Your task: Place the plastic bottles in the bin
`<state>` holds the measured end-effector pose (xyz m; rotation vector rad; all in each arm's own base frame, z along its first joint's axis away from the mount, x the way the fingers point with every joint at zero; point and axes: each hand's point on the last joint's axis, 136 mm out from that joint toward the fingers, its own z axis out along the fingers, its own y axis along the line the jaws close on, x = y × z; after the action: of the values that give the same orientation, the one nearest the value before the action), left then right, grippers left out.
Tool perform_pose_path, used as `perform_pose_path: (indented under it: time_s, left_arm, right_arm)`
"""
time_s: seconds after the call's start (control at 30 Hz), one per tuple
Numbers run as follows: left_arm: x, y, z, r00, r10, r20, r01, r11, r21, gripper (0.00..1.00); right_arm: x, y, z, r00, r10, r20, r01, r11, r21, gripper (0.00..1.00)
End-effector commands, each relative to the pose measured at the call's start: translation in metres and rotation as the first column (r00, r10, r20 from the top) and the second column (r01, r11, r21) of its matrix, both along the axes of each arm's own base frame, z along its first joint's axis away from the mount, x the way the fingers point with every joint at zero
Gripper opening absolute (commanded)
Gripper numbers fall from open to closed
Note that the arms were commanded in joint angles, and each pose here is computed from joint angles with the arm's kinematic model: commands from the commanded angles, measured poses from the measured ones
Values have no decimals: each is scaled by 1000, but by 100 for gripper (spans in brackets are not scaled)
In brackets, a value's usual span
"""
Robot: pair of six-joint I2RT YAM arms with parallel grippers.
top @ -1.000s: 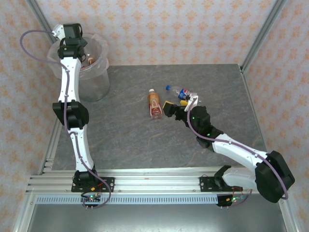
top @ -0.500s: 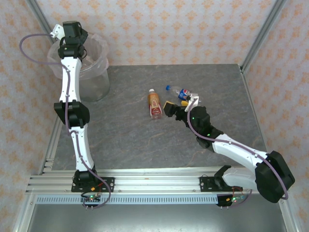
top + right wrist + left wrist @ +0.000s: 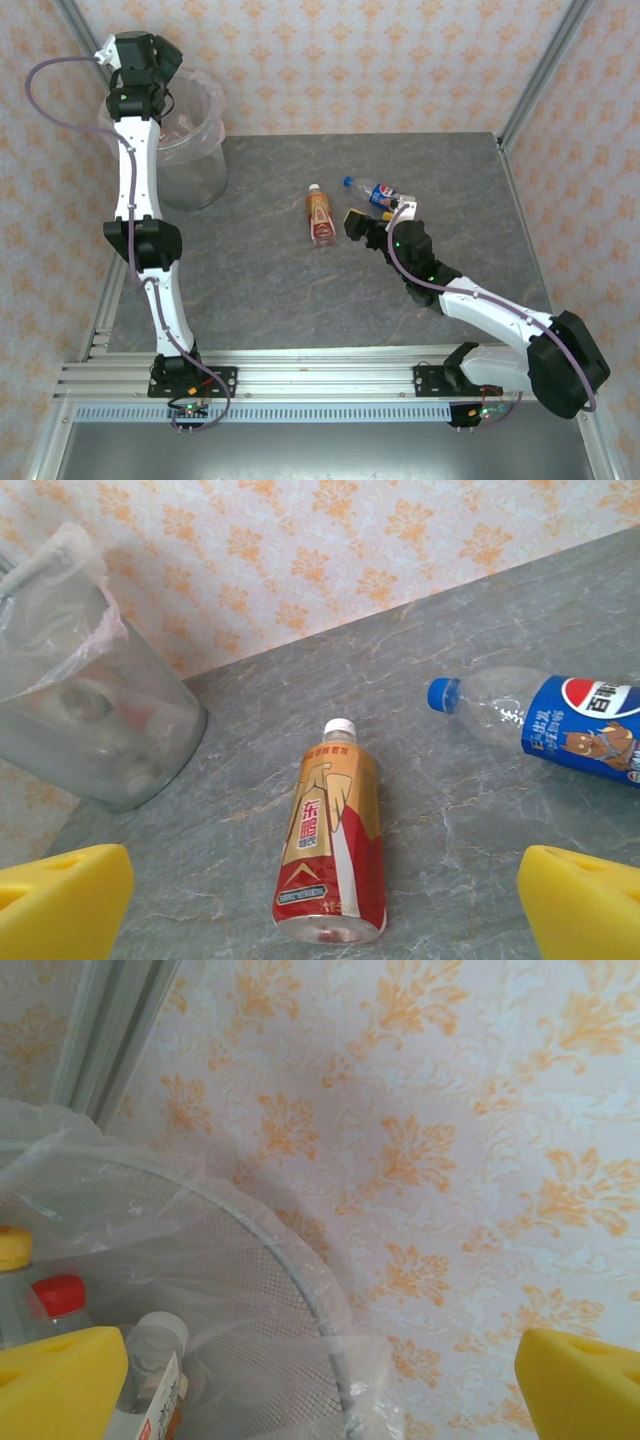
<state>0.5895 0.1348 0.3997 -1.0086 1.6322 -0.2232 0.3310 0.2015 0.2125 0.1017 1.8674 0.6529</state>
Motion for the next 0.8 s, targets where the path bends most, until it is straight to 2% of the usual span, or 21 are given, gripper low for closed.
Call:
perform_pose_path:
  time_s: [0.0,0.2,0.37,0.47,0.57,0.7,0.77]
  left_arm:
    - [-23,-16,33,999,-37,3,37,996,76,100]
    - [-43,-44,49,993,-91,-74,106,966,235,100]
    - [-57,-80,45,979,-162,-125,192,940,283,100]
    - [-69,-98,44,976,-181,-117,209,930,303,100]
    - [-77,-113,36,971,-210,-115,235,925,299,100]
    - [-86,-142,21,948,-302,-100,317,929,193,100]
    - [-95,-160,17,938,-331,-103,345,920,189,100]
  right_arm:
    - [4,-6,5,999,-51,-4,51,999,-3,99]
    - [3,-17,1,995,-103,-18,103,995,-20,99]
    - [5,-28,-1,987,-163,-14,163,987,-13,99]
    - [4,-30,1,985,-170,-8,170,985,-1,99]
    - [3,-31,0,986,-168,-13,168,986,-6,99]
    - [1,-32,-3,986,-167,-17,167,986,-15,99]
    - [1,-33,-4,986,-168,-18,168,986,-19,99]
